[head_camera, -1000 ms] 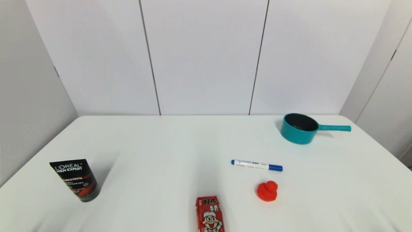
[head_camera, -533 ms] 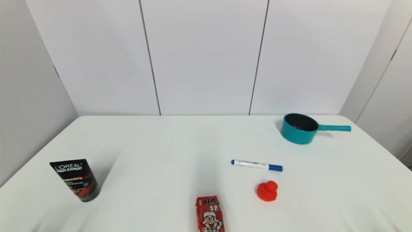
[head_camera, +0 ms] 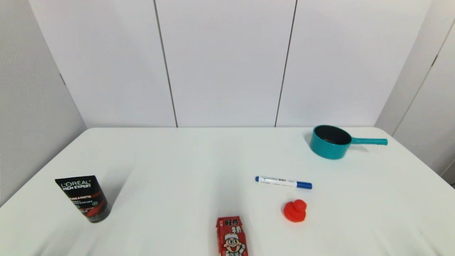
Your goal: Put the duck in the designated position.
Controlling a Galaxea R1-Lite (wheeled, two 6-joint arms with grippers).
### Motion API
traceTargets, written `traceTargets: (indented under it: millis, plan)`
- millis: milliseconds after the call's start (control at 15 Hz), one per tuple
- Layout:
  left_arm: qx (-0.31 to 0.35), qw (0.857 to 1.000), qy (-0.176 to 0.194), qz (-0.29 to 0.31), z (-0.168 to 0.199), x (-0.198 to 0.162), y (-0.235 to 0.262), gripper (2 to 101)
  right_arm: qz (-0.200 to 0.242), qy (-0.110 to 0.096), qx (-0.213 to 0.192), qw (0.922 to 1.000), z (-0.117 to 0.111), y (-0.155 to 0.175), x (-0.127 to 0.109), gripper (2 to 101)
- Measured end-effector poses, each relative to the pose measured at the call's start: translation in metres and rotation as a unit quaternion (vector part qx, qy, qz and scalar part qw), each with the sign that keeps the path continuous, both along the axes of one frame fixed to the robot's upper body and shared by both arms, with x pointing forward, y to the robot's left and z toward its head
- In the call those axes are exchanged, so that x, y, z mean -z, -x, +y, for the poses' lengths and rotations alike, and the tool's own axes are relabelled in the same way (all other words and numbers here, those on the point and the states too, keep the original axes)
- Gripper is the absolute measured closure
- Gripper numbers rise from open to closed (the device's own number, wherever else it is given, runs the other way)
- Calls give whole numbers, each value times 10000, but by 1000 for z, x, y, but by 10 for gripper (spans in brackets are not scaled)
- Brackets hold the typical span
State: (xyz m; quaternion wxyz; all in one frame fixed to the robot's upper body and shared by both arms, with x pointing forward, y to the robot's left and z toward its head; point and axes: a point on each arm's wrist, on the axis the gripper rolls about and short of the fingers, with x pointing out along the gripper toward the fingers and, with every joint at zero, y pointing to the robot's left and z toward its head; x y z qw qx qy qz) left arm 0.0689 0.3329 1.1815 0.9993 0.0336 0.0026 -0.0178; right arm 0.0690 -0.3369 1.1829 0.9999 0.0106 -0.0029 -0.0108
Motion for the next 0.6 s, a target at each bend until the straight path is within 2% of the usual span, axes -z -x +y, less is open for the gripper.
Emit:
traceTargets:
  millis: [267, 600]
  plan:
    - [0, 10000, 0, -1, 0, 0, 0, 54, 0, 21, -4, 10000, 0, 0, 0, 43]
    - [-2, 10000, 0, 1, 0, 0, 0, 54, -3, -46, 15, 10000, 0, 0, 0, 43]
